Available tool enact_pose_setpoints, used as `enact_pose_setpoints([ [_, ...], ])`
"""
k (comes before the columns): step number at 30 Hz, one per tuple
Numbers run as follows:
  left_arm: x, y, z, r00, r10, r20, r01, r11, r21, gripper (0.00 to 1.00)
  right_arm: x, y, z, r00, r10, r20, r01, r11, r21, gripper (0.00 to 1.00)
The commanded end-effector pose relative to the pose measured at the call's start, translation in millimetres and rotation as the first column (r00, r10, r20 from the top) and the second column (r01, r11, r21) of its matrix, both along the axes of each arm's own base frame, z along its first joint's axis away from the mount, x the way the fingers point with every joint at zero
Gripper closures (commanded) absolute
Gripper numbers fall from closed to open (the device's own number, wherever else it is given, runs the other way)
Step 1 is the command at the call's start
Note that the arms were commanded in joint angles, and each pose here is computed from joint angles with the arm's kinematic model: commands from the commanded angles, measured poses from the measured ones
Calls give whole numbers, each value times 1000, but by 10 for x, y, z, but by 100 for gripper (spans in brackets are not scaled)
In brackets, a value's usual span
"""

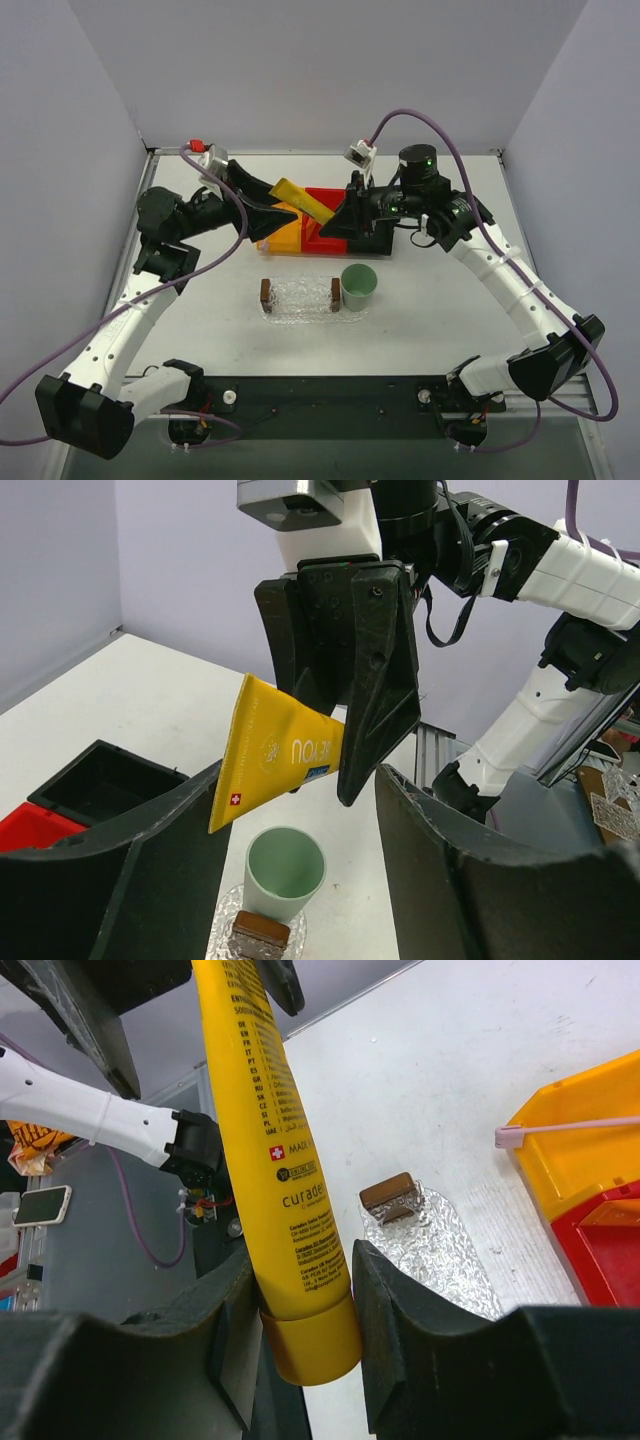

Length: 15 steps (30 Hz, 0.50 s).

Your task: Prepare toiletry sets of a toothbrush and toothpaste on the tray

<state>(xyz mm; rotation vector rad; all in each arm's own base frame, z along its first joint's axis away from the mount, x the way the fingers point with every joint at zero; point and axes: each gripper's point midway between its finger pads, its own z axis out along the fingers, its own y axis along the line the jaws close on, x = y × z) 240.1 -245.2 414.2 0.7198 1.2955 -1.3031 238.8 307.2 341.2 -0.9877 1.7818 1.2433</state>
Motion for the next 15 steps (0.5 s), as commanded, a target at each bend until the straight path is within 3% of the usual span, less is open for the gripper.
enact_pose_setpoints([
  [1, -97, 61, 229, 997, -15, 81, 17, 999, -27, 37, -112, 6, 230, 993, 62, 101, -69, 996, 63, 97],
  [8, -67, 50, 207, 997, -20, 72, 22, 999, -24, 53, -125, 2, 171, 993, 68, 101, -74, 996, 54, 97],
  [15, -71, 27, 214, 997, -47, 62, 49, 998, -28, 61, -118, 25, 91, 993, 79, 87, -84, 995, 45, 97],
])
